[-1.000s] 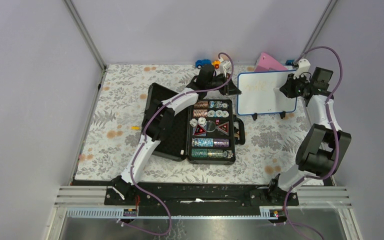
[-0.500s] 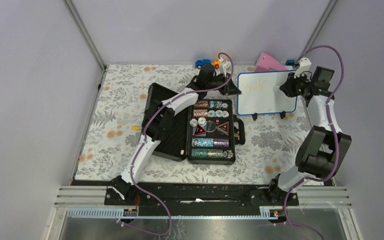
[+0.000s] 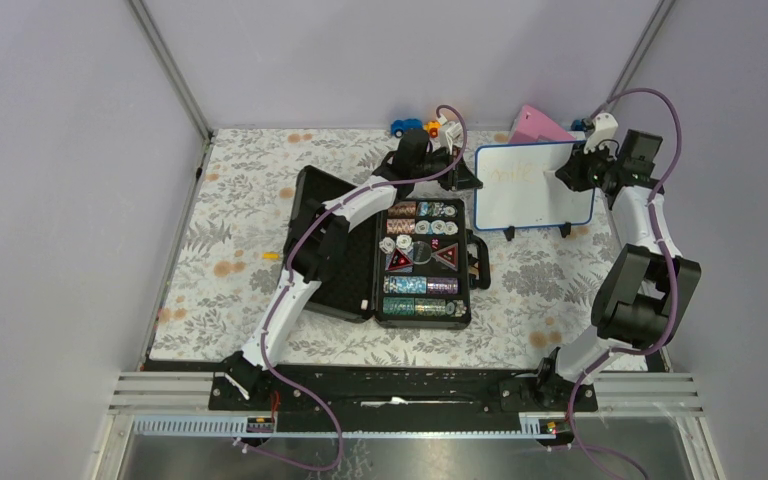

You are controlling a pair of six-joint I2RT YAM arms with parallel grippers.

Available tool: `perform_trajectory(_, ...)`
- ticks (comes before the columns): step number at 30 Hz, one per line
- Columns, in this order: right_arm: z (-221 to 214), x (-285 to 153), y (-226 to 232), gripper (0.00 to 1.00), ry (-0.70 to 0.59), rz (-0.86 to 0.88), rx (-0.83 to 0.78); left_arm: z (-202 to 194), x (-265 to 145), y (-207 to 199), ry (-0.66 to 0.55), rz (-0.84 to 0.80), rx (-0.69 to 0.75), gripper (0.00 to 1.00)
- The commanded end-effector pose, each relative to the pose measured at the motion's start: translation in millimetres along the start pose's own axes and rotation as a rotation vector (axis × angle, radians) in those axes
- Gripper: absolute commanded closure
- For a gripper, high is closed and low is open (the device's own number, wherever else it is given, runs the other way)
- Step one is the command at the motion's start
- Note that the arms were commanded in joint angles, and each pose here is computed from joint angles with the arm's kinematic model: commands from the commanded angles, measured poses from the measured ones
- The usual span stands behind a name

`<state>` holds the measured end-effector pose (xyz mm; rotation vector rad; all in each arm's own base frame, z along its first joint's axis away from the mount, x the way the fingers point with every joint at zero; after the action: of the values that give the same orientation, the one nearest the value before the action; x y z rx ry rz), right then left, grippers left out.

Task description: Write a sentence on the whiteboard

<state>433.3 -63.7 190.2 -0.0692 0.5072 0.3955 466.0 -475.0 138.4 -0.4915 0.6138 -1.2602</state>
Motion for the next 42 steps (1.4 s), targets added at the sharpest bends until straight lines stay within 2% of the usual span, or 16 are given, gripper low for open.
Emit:
perform_trajectory(1,27,0,-8,1.00,-0.055,-0.035,-0.047,1,3,4,-0.016,0.017,0.032,1.00)
perform_trajectory(24,14,2,-16,1.00,-0.016,-0.071,-0.062,1,3,4,-0.017,0.018,0.033,1.00)
perform_trajectory(42,-1,-7,-5,1.00,0.016,-0.056,-0.077,4,3,2,-0.021,0.018,0.039,1.00)
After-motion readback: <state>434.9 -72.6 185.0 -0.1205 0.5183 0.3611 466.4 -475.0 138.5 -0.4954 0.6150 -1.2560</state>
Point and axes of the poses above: each gripper's point midway between its finger pads, its own x axis out along the fingers, its own y axis along the line the jaws close on, z = x × y, the point moved 2 cm from there along -x, back along the fingers, and after that the axes turned 3 degrees about -x, right-handed, at the moved point
